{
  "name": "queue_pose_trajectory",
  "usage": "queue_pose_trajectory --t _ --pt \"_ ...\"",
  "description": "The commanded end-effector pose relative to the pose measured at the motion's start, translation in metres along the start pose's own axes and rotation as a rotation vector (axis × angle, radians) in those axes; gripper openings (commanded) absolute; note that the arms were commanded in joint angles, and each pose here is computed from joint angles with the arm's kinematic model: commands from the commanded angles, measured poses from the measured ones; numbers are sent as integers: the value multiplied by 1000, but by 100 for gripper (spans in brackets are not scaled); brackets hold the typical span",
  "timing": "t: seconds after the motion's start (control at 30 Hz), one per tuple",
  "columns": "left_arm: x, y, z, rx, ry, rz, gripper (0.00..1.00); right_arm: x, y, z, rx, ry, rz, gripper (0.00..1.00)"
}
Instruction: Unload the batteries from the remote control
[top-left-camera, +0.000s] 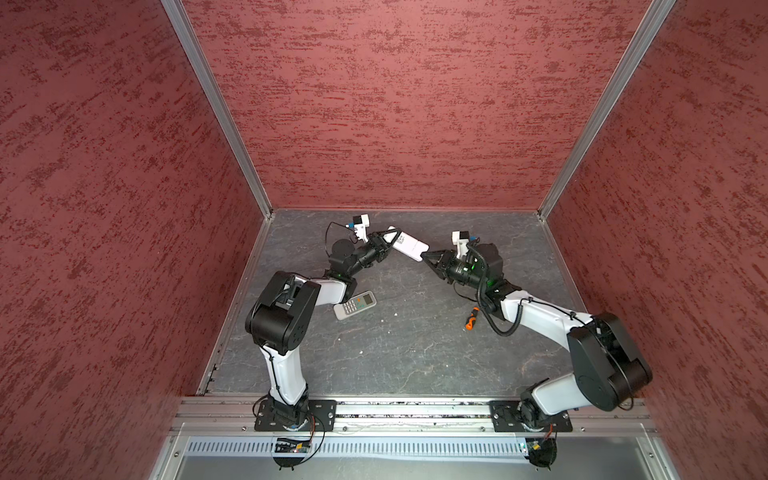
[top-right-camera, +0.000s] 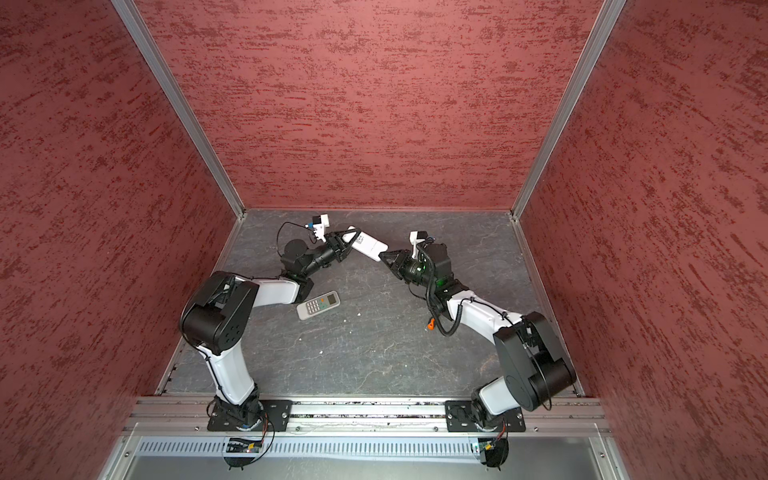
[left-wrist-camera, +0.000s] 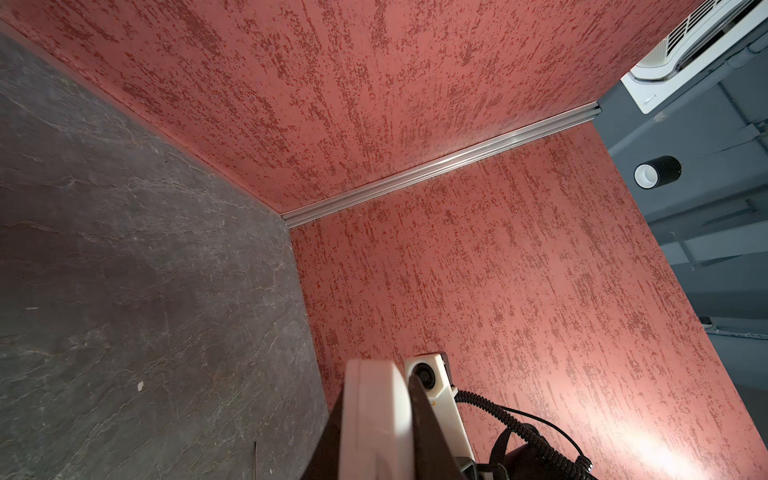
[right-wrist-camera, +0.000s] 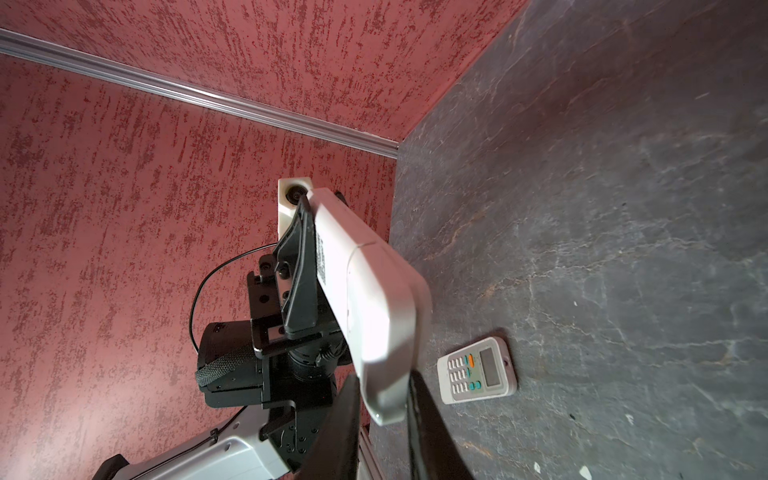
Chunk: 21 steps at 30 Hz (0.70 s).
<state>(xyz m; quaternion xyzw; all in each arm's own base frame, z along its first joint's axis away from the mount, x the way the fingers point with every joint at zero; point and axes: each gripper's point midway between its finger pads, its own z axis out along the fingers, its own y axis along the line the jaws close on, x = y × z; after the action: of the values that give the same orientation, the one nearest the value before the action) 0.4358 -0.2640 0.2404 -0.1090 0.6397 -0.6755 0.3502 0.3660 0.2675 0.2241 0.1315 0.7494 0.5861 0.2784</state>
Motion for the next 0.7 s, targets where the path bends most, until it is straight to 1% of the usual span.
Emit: queue_pose_trajectory --t 0.0,0.3,0.67 --pt "3 -9 2 32 15 33 0 -5 27 -6 -80 -19 -22 20" --pt "0 -14 0 40 10 32 0 -5 23 -6 -66 -23 -36 17" --pt "-3 -19 -1 81 16 -22 0 -7 23 -6 -68 -27 -73 16"
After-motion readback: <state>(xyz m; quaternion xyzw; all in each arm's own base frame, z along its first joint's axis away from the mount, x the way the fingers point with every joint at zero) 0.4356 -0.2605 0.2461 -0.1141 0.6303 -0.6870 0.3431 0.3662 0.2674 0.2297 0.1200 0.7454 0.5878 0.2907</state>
